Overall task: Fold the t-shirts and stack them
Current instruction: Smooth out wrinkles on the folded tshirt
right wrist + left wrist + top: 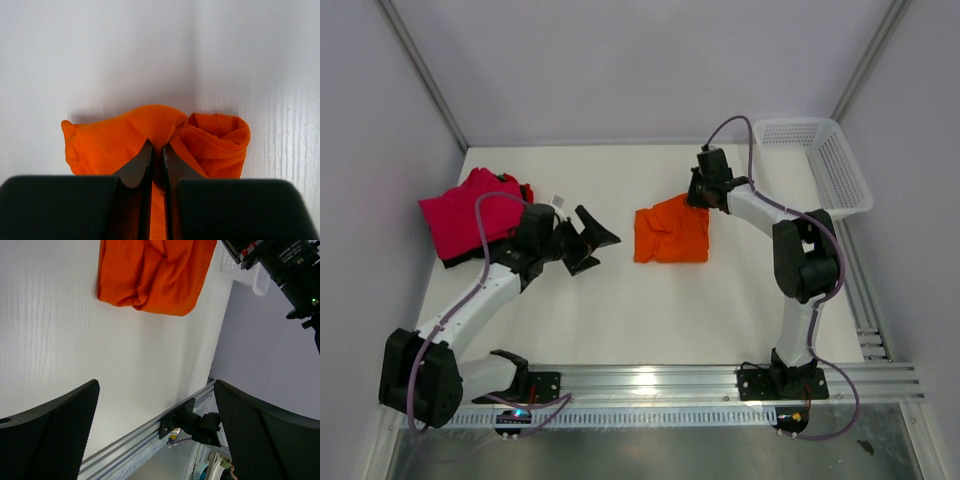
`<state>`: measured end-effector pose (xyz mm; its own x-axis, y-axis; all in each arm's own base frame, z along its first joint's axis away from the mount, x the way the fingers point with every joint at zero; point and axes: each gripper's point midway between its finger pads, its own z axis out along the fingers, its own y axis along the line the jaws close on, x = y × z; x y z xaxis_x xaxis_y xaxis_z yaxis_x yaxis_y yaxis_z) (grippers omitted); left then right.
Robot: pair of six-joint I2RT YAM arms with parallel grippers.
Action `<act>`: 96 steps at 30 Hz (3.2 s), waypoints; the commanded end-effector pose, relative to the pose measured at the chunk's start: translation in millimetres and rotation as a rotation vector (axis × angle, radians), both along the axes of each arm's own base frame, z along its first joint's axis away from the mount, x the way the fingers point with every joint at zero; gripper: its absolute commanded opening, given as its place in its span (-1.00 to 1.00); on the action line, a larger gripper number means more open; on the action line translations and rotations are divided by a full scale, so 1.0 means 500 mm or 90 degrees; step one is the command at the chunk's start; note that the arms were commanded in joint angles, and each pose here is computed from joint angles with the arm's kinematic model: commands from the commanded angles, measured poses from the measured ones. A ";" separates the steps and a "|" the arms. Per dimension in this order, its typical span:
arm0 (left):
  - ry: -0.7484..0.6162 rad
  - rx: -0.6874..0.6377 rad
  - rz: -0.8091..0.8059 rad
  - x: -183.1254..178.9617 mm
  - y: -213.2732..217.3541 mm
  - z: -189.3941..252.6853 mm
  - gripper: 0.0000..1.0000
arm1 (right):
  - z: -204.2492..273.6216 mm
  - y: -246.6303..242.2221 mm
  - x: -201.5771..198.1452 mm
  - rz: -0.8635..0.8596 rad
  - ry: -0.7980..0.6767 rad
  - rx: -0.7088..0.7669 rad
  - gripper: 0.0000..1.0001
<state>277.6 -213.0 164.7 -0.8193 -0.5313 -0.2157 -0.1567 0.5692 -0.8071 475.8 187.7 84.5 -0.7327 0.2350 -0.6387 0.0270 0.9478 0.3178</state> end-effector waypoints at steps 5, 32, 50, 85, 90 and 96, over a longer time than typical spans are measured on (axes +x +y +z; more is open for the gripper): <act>-0.017 0.008 0.006 -0.002 0.007 0.013 0.99 | 0.040 -0.020 0.032 -0.045 -0.050 -0.008 -0.88; 0.007 0.008 -0.026 0.012 -0.012 -0.007 0.98 | 0.286 -0.033 -0.044 -0.018 -0.220 -0.021 -0.06; 0.003 0.018 -0.012 0.013 -0.004 -0.003 0.98 | 0.050 0.199 -0.052 0.177 -0.030 0.209 -0.07; -0.017 0.039 -0.003 -0.014 0.019 0.005 0.98 | 0.173 0.148 -0.094 0.062 -0.128 0.241 -0.07; -0.013 0.049 -0.003 -0.024 0.026 0.000 0.98 | 0.092 0.076 -0.107 -0.043 -0.077 0.163 -0.07; -0.008 0.049 -0.010 -0.023 0.023 0.005 0.98 | -0.024 0.055 -0.120 -0.070 0.012 0.110 -0.07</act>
